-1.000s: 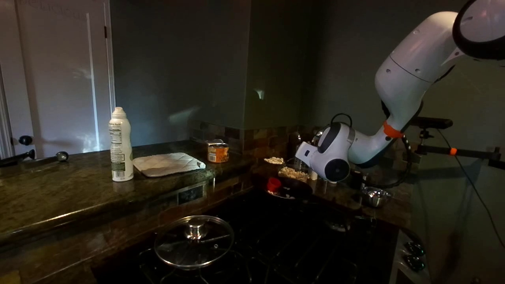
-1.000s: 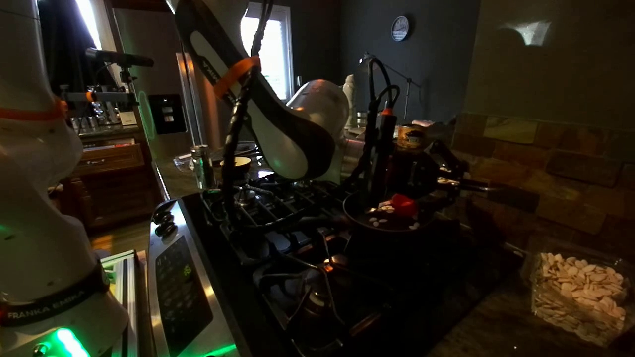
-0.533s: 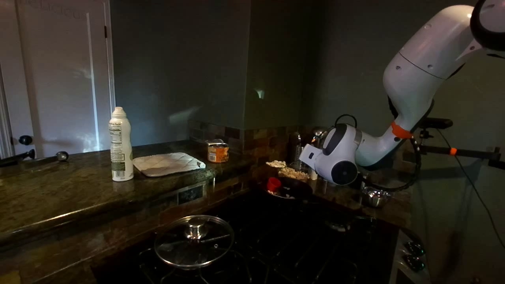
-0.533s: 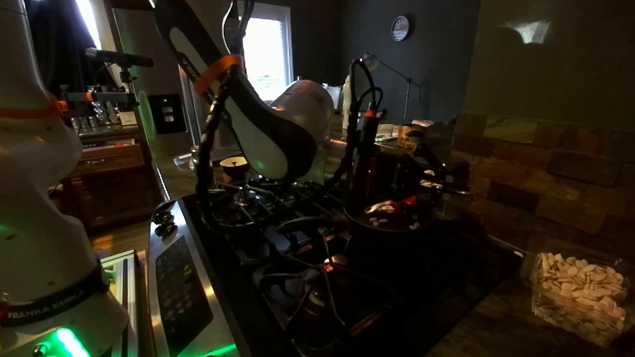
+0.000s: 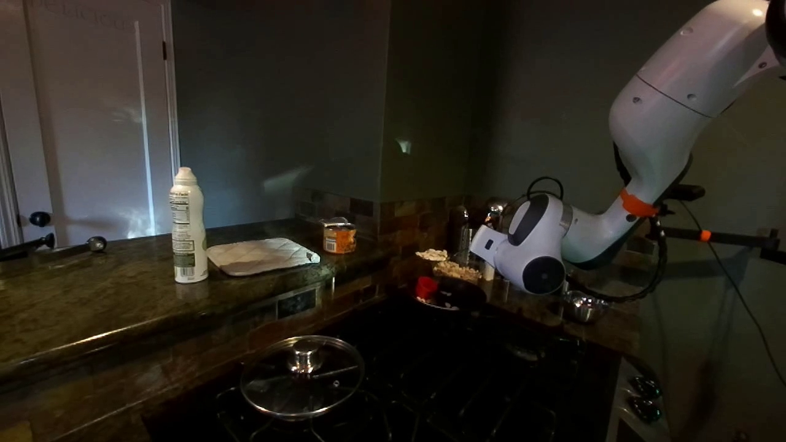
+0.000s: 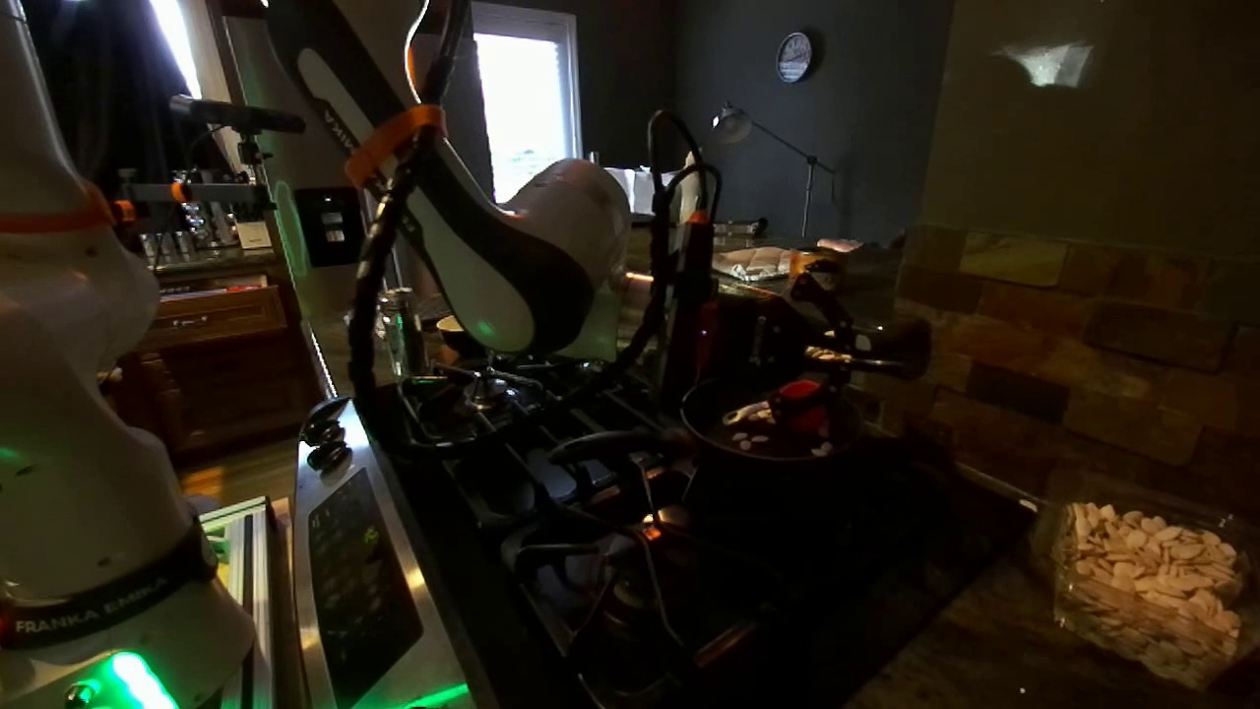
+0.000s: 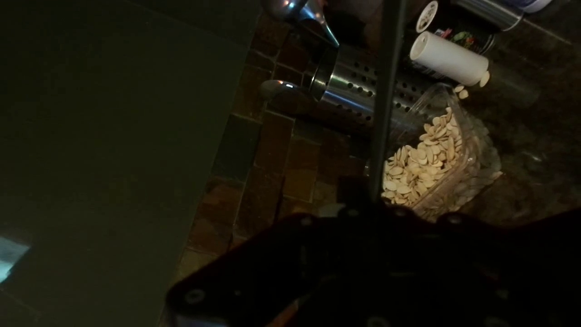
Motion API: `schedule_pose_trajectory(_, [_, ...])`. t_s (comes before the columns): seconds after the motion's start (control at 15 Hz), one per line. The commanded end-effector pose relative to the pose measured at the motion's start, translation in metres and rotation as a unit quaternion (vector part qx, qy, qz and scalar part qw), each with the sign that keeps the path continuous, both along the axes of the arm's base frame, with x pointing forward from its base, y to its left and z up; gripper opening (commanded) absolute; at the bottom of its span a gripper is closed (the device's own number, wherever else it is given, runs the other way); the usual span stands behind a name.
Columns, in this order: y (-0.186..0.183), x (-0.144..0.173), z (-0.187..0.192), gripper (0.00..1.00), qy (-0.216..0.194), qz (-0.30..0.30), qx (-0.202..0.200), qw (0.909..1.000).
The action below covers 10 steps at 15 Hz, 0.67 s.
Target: Use the spoon to put some of the white objects onto the pan
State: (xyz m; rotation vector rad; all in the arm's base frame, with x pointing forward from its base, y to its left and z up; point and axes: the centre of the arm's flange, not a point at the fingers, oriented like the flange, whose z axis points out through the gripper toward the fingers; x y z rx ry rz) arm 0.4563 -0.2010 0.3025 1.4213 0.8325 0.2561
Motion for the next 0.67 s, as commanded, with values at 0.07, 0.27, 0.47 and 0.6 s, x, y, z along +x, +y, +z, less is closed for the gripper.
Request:
schedule_pose_trajectory(0.07, [-0.001,0.0,0.0,0.03,0.0,-0.001,0.0,1.0])
schedule_pose_trajectory(0.27, [-0.001,0.0,0.0,0.01,0.0,-0.001,0.0,1.0])
schedule_pose_trajectory(0.47, [-0.004,-0.008,-0.003,0.01,-0.002,-0.001,0.0,1.0])
schedule_pose_trajectory(0.6, [-0.006,-0.016,-0.006,0.01,-0.001,-0.001,-0.001,1.0])
